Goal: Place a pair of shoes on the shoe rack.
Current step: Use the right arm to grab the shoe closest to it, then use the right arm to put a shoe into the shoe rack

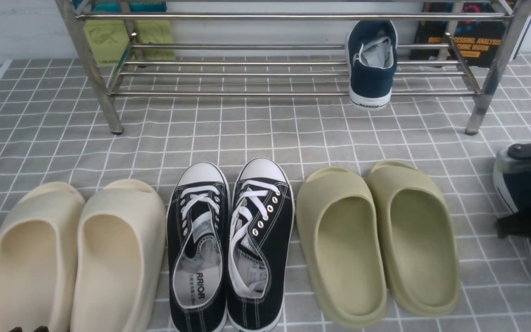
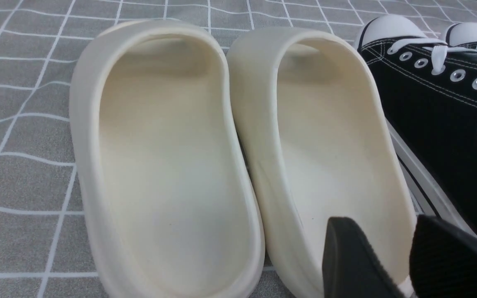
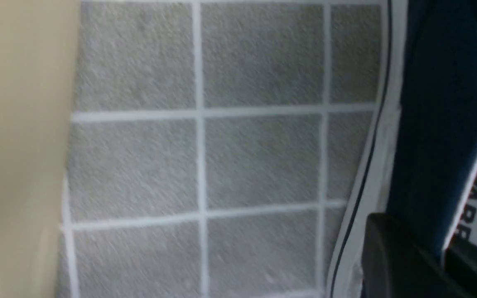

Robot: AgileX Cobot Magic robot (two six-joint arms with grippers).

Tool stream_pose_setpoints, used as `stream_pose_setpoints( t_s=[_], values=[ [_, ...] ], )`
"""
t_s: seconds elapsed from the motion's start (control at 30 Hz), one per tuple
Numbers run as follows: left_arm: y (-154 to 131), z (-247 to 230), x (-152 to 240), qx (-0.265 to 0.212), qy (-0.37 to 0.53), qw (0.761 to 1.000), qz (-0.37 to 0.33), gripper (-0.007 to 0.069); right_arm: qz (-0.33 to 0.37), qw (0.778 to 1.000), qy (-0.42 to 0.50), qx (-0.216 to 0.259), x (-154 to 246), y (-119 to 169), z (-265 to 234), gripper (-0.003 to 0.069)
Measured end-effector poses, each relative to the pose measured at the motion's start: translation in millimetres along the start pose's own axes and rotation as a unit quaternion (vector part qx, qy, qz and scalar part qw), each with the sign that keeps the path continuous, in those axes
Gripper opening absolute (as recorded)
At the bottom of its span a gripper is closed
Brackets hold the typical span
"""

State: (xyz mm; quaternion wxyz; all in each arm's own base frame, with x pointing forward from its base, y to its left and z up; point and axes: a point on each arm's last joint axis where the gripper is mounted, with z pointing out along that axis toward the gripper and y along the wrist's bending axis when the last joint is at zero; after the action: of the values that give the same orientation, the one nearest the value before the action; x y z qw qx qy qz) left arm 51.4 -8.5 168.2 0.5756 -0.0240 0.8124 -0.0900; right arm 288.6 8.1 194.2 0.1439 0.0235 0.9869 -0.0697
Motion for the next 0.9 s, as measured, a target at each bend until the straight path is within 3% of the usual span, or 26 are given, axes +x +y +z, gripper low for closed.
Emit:
stream_pose_setpoints(
  t_s=[0.17, 0.33, 0.53, 0.67, 0.9],
  values=[
    [0, 0, 0, 0.000, 0.000, 1.000, 0.000, 0.0239, 0.003, 1.000, 0.001, -0.007, -1, 3, -50, 0.0033],
    [0, 0, 0, 0.000, 0.000, 1.000, 0.000, 0.0239, -0.021, 0.996, -0.063, -0.054, -25, 22, -101, 0.0033],
    [0, 0, 0, 0.000, 0.000, 1.000, 0.000, 0.0239, -0.041, 0.992, -0.085, -0.079, -72, 42, -90, 0.0033],
    [0, 0, 0, 0.000, 0.000, 1.000, 0.000, 0.0239, -0.046, 0.989, -0.111, -0.084, -131, 59, -76, 0.0033],
    [0, 0, 0, 0.000, 0.000, 1.000, 0.000, 0.0239, -0.038, 0.989, -0.124, -0.078, -193, 66, -57, 0.0033]
  ],
)
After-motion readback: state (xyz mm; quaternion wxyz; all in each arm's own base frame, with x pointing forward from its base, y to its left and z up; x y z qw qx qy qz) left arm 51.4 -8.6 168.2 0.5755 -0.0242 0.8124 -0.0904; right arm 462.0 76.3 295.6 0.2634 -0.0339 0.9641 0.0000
